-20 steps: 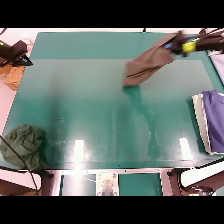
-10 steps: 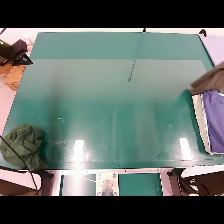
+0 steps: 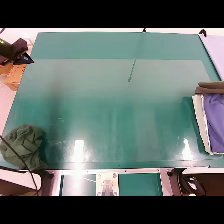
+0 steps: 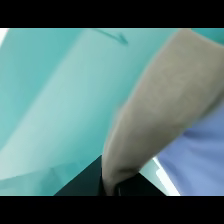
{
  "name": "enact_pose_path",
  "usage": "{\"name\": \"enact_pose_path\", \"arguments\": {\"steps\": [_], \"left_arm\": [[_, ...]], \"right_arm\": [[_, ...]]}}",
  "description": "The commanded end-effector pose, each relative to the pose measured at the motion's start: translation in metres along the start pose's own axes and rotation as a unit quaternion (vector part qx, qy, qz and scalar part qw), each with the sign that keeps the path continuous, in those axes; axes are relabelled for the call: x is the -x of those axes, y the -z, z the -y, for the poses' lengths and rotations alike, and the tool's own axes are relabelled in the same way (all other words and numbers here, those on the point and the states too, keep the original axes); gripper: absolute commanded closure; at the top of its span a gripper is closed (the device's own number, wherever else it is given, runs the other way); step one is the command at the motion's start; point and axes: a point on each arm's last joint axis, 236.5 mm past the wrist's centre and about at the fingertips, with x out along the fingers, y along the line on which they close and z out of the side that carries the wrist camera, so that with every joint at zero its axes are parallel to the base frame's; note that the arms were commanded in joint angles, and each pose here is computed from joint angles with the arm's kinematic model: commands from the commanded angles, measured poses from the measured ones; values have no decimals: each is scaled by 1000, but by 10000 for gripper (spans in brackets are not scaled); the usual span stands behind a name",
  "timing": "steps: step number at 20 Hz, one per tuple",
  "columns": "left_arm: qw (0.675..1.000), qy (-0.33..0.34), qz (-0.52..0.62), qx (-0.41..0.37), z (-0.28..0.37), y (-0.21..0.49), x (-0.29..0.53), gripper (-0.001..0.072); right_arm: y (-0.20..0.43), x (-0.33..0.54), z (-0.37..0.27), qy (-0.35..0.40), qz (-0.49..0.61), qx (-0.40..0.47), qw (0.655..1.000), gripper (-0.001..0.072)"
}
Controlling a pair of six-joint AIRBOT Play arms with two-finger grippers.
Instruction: Fold the shirts.
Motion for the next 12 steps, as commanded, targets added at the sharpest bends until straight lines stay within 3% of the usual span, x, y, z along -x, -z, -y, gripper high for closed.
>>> {"name": "enact_pose_path", "arguments": {"steps": [1, 5, 10, 11, 12], "left_arm": [[1000, 2, 0, -1, 1, 0, 0, 684], [1000, 2, -4, -2, 1, 2, 0, 683], [1000, 2, -4, -6, 1, 2, 0, 683], [1000, 2, -4, -6, 1, 2, 0, 683], [1000, 2, -4, -6, 1, 2, 0, 684]], "right_arm": [[40, 23, 60, 131, -58, -71, 987, 696], [74, 37, 123, 260, -82, -119, 955, 695], [119, 9, 158, 275, -164, -162, 933, 692], [134, 5, 170, 291, -187, -173, 922, 679], [149, 4, 184, 312, -211, -184, 908, 576]]}}
